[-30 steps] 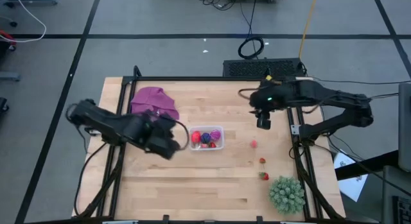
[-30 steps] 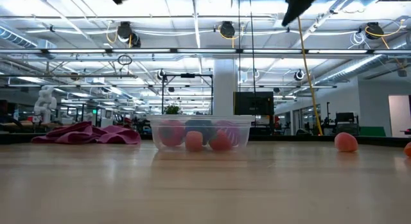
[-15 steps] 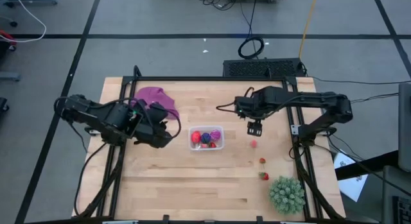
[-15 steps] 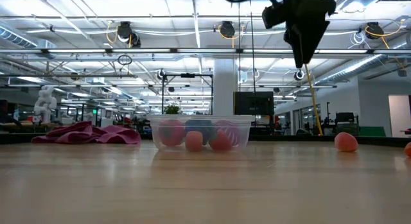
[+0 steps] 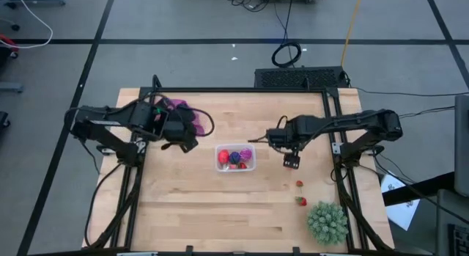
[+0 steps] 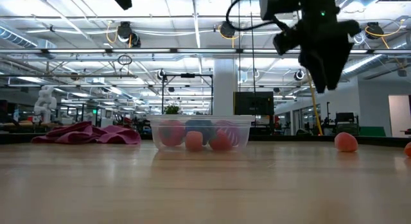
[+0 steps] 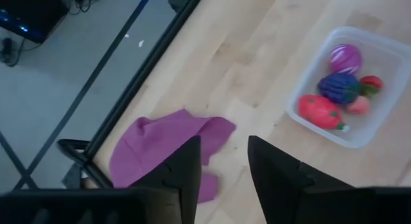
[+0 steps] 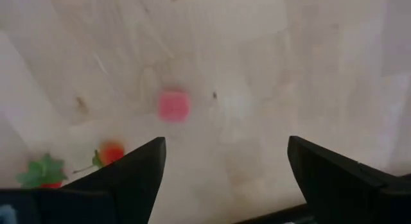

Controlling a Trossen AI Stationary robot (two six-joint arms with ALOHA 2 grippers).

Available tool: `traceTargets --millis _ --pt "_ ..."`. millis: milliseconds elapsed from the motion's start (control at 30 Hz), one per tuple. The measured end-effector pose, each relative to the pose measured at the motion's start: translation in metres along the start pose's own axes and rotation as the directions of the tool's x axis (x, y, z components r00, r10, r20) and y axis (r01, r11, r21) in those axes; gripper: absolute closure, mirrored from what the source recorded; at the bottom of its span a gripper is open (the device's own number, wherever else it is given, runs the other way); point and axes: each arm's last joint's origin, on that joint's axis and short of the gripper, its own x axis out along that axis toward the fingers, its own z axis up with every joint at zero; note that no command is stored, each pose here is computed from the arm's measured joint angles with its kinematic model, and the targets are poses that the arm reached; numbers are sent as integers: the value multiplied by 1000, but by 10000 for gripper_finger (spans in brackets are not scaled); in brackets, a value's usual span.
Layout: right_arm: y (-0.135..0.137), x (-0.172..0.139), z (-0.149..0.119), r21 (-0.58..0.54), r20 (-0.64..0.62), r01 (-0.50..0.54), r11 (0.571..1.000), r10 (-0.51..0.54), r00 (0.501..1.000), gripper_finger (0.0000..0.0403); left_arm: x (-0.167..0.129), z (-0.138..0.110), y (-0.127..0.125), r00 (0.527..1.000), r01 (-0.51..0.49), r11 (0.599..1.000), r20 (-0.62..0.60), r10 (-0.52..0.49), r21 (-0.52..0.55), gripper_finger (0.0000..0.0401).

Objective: Pick and placing Produce into tupperware
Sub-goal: Put the pink peach into the transparent bin

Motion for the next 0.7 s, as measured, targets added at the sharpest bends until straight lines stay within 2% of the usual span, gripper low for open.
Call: traceTargets --millis 233,333,700 --pt "18 33 -10 16 -32 -65 998 65 997 85 9 7 12 999 -35 999 -20 36 21 245" --pt "24 43 -10 5 0 -77 997 77 997 85 12 9 17 999 -47 999 -28 47 14 237" --pt "25 61 -11 -8 36 -92 996 92 995 85 14 11 20 998 -55 998 -35 55 -3 224"
